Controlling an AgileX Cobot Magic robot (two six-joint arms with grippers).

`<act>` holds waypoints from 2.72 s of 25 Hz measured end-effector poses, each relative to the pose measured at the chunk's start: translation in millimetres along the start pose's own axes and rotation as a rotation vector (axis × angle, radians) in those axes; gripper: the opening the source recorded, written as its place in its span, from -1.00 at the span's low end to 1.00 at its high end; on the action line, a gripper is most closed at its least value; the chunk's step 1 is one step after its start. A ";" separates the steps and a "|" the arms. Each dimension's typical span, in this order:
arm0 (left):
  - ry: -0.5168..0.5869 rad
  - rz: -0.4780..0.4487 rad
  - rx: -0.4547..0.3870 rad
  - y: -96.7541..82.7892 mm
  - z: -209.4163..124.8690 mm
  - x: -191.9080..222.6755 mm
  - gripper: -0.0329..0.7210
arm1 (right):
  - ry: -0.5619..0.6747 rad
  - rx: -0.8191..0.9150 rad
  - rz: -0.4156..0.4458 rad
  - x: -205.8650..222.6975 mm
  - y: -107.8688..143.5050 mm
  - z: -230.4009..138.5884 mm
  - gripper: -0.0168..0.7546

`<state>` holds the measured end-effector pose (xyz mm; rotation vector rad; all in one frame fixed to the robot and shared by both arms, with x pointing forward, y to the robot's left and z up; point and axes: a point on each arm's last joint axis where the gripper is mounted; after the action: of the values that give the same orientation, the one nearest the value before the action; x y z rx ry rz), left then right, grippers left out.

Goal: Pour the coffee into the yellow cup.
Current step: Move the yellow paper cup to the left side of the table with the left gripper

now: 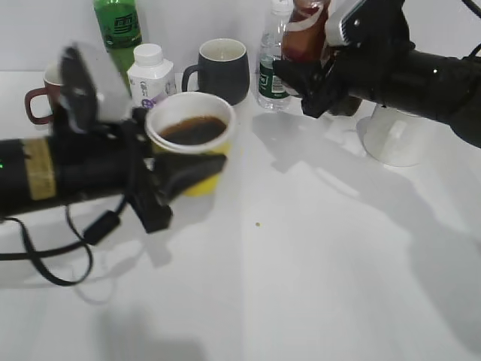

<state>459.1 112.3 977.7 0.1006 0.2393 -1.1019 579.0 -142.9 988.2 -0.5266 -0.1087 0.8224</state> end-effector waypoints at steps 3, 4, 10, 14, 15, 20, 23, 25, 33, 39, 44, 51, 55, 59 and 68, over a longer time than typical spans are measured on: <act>-0.001 0.079 -0.006 5.5 6.4 -15.1 0.09 | 0.005 0.081 -0.018 0.0 -1.6 -0.5 0.35; -0.001 0.102 -0.003 6.8 9.0 -20.4 0.09 | 0.006 0.096 -0.022 0.0 -2.0 -0.6 0.35; 0.009 0.243 -0.025 15.2 20.5 -41.9 0.09 | 0.019 0.145 -0.040 0.0 -3.5 -1.9 0.35; 0.017 0.333 -0.080 25.6 21.1 -50.6 0.09 | 0.046 0.154 -0.044 -0.1 -3.6 -4.4 0.35; 0.019 0.353 -0.093 29.1 20.4 -52.6 0.09 | 0.051 0.154 -0.044 -0.1 -3.7 -4.9 0.35; 0.017 0.467 -0.162 49.3 16.8 -66.2 0.09 | 0.058 0.156 -0.045 -0.2 -3.7 -5.5 0.35; 0.003 0.537 -0.196 62.6 15.0 -76.9 0.09 | 0.064 0.157 -0.045 -0.2 -3.6 -6.0 0.35; -0.003 0.577 -0.211 71.1 13.0 -83.7 0.09 | 0.071 0.157 -0.045 -0.3 -3.6 -6.7 0.35; -0.031 0.622 -0.277 99.7 -9.9 -87.2 0.09 | 0.100 0.165 -0.052 -0.5 -4.0 -9.4 0.35; -0.039 0.570 -0.259 110.2 -36.1 -70.2 0.09 | 0.101 0.172 -0.059 -0.5 -4.5 -9.5 0.35; -0.063 0.550 -0.266 116.9 -58.3 -58.6 0.09 | 0.101 0.172 -0.059 -0.5 -4.5 -9.5 0.35; -0.062 0.581 -0.260 124.2 -82.4 -51.5 0.09 | 0.101 0.174 -0.061 -0.5 -4.7 -9.5 0.35; -0.049 0.582 -0.249 125.1 -89.2 -49.4 0.09 | 0.102 0.174 -0.061 -0.6 -4.7 -9.6 0.35; -0.051 0.586 -0.241 126.7 -88.8 -48.8 0.12 | 0.104 0.174 -0.061 -0.6 -4.7 -9.8 0.35; -0.045 0.587 -0.256 127.9 -96.2 -46.6 0.25 | 0.108 0.175 -0.061 -0.6 -4.7 -10.1 0.35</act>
<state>539.5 229.6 890.7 -0.0803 0.2852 -0.4835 584.7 -150.1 981.7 -0.3997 0.0461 0.7344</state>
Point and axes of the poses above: a point on each arm's last joint axis where the gripper is mounted, x pointing out along that axis toward the gripper, y along the wrist's bending axis when the last joint is at zero, z = x × y, and after that the axes turned 9 degrees about -x, right-handed
